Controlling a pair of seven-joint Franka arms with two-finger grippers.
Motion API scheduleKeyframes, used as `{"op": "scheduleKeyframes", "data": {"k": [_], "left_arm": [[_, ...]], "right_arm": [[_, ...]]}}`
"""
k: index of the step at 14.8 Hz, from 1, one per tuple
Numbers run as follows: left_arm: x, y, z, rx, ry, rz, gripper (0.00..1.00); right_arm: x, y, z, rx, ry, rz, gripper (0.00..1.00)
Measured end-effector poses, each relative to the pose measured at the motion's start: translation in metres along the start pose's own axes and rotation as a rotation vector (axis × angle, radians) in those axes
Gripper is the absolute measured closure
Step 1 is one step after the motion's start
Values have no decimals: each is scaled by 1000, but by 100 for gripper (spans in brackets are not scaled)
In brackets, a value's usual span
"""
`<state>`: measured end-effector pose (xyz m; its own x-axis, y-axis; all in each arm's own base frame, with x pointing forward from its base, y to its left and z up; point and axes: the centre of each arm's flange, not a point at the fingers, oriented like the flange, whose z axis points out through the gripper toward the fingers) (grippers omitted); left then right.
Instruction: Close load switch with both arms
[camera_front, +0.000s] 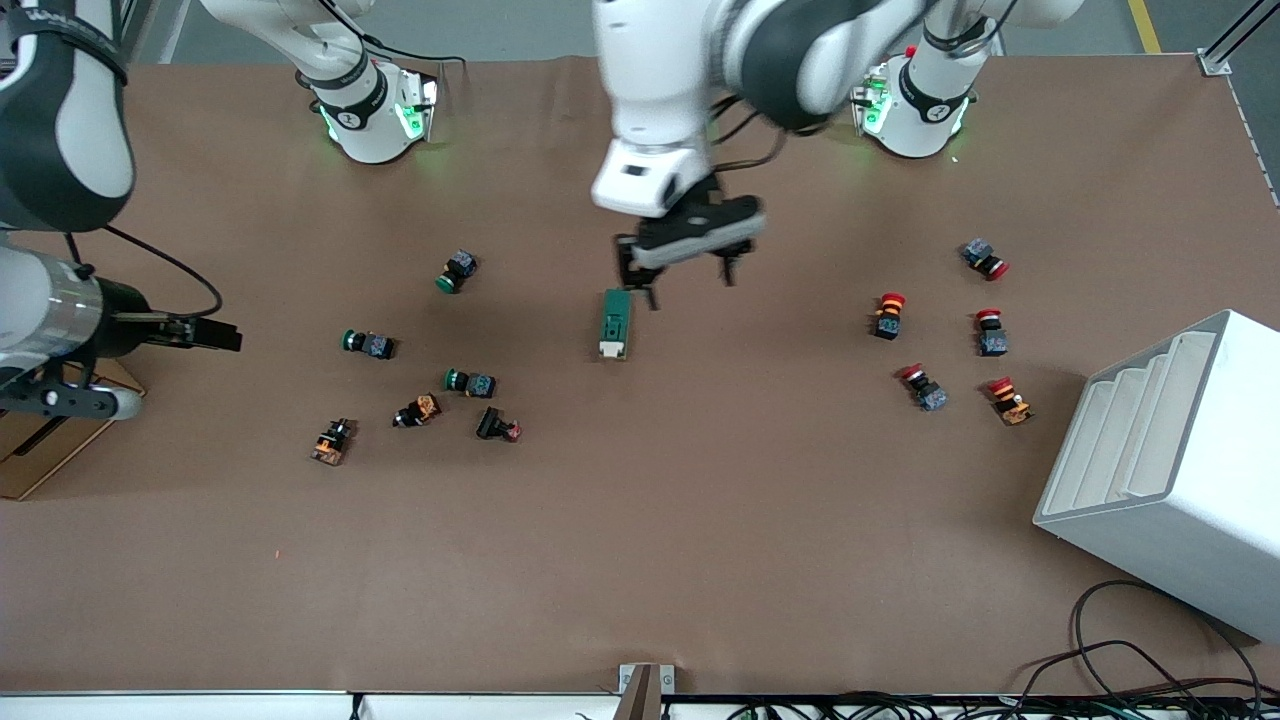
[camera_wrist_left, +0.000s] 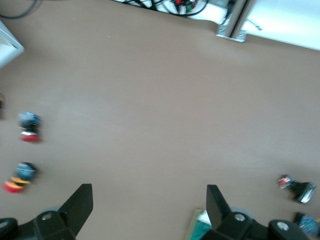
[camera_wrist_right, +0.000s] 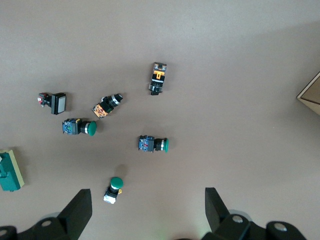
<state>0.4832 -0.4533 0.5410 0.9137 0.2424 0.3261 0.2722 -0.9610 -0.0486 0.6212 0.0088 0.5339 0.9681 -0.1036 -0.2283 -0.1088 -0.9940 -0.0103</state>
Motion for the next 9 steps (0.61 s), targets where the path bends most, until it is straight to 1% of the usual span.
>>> {"op": "scheduleKeyframes", "data": {"k": [2, 4, 7, 9], "left_arm": [[49, -55, -19, 23, -37, 58, 0], [86, -103, -28, 42, -70, 138, 0], [126, -166, -34, 22, -137, 248, 0], [149, -213, -40, -12, -191, 286, 0]], "right_arm": [[-1, 5, -2, 5, -5, -1, 0], [-2, 4, -6, -6, 3, -15, 0], [-4, 2, -12, -12, 10, -34, 0], [-7, 3, -15, -14, 5, -38, 0]]}}
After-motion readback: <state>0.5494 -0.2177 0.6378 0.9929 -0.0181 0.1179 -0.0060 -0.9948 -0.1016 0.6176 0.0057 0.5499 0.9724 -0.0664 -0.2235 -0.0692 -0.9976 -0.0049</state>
